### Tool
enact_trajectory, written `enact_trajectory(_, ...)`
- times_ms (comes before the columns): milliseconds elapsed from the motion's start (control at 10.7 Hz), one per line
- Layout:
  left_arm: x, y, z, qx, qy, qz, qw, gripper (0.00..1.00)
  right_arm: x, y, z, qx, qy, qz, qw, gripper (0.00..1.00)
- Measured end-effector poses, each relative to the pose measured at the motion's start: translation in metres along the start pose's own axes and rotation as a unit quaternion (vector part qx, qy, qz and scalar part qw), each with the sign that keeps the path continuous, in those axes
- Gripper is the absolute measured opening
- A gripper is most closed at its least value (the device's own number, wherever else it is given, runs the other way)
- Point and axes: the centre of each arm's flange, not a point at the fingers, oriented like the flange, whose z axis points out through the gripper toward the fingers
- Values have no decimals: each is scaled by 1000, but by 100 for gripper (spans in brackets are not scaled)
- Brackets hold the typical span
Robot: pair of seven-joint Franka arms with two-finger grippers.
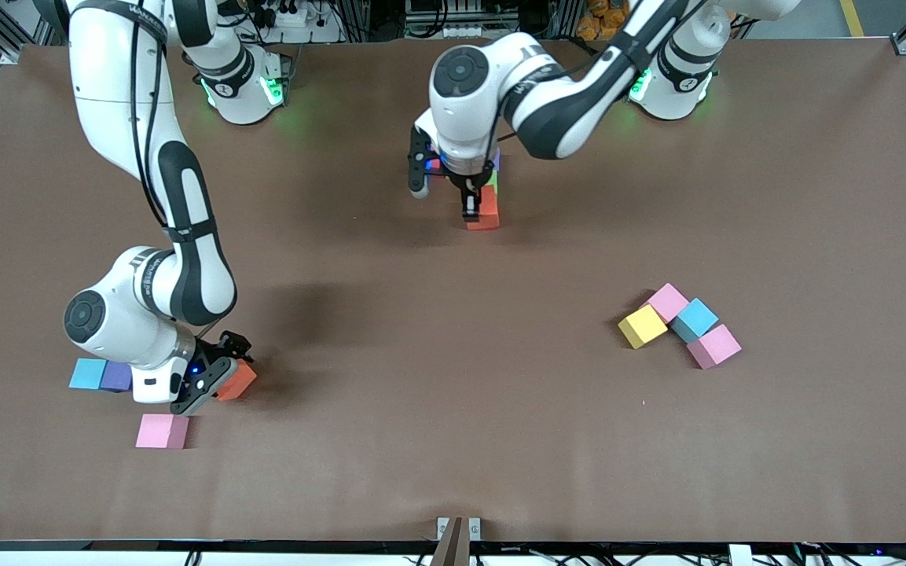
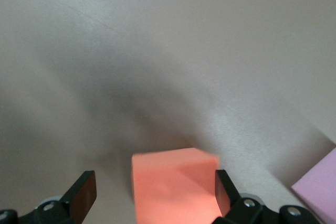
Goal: Form number 2 with 11 blocks
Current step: 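Place orange below pink with the left gripper while the right gripper grasps orange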
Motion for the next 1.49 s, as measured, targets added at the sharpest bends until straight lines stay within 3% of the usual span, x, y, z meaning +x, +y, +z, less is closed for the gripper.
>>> enact_trajectory(466, 29, 5, 50, -1, 14, -2, 1000, 54, 0, 8, 5, 4, -1, -7, 1000, 100)
enact_trajectory(745, 51, 17, 68, 3, 23, -27, 999, 54, -11, 5, 15, 62, 7, 19, 998, 100)
enact_trajectory(1118, 67, 37, 91, 3, 16, -16, 1000, 54, -16, 6, 28, 70, 8, -54, 996, 100)
enact_trajectory(1491, 68, 45, 106, 27, -9, 18, 999, 54, 2, 12, 21, 51, 13, -140, 989, 100)
